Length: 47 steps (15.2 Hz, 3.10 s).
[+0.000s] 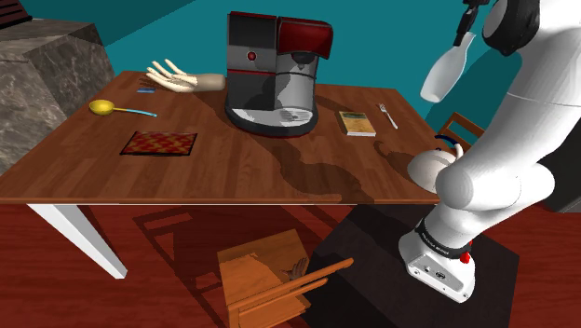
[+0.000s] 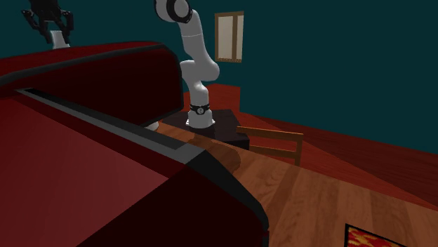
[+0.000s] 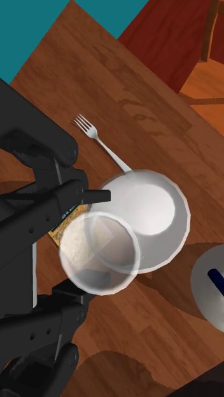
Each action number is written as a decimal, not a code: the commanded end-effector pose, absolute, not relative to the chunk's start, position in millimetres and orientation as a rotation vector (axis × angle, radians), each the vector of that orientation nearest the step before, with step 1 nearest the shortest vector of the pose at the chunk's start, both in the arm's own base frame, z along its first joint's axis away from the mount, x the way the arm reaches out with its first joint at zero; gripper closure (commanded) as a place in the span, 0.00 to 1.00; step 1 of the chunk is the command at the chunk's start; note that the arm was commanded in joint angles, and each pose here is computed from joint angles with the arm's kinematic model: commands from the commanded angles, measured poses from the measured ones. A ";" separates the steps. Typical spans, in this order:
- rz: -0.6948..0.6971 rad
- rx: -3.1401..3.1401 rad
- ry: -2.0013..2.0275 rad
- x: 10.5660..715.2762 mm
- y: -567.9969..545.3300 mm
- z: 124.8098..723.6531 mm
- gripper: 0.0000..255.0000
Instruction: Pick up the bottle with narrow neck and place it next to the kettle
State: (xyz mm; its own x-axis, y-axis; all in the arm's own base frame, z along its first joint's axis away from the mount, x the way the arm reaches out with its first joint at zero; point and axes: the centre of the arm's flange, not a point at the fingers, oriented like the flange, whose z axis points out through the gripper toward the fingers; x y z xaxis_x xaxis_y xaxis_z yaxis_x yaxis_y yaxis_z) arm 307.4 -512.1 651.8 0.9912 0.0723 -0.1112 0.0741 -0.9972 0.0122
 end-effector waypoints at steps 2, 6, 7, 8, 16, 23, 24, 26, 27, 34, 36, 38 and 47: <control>-0.172 3.117 0.115 308.4 -512.4 635.4 1.00; -0.172 3.117 0.115 308.4 -512.4 614.3 1.00; -0.172 3.117 0.115 308.4 -512.4 609.1 1.00; -0.172 3.117 0.115 308.4 -512.4 603.8 1.00; -0.172 3.117 0.115 308.4 -512.4 561.5 1.00; -0.172 3.117 0.115 308.4 -512.4 524.6 1.00; -0.172 3.117 0.115 308.4 -512.4 519.3 1.00; -0.172 3.117 0.115 308.4 -512.4 508.7 1.00; -0.172 3.117 0.115 308.4 -512.4 503.5 1.00; -0.172 3.117 0.115 308.4 -512.4 466.5 1.00; -0.172 3.117 0.115 308.4 -512.4 455.9 1.00; -0.172 3.117 0.115 308.4 -512.4 445.4 1.00; -0.172 3.117 0.115 308.4 -512.4 437.9 1.00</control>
State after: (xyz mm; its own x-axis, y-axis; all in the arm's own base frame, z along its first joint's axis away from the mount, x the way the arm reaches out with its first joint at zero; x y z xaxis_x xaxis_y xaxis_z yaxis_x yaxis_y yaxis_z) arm 308.3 -512.3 437.7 0.9912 0.0726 -0.1110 0.0745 -0.9971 0.0128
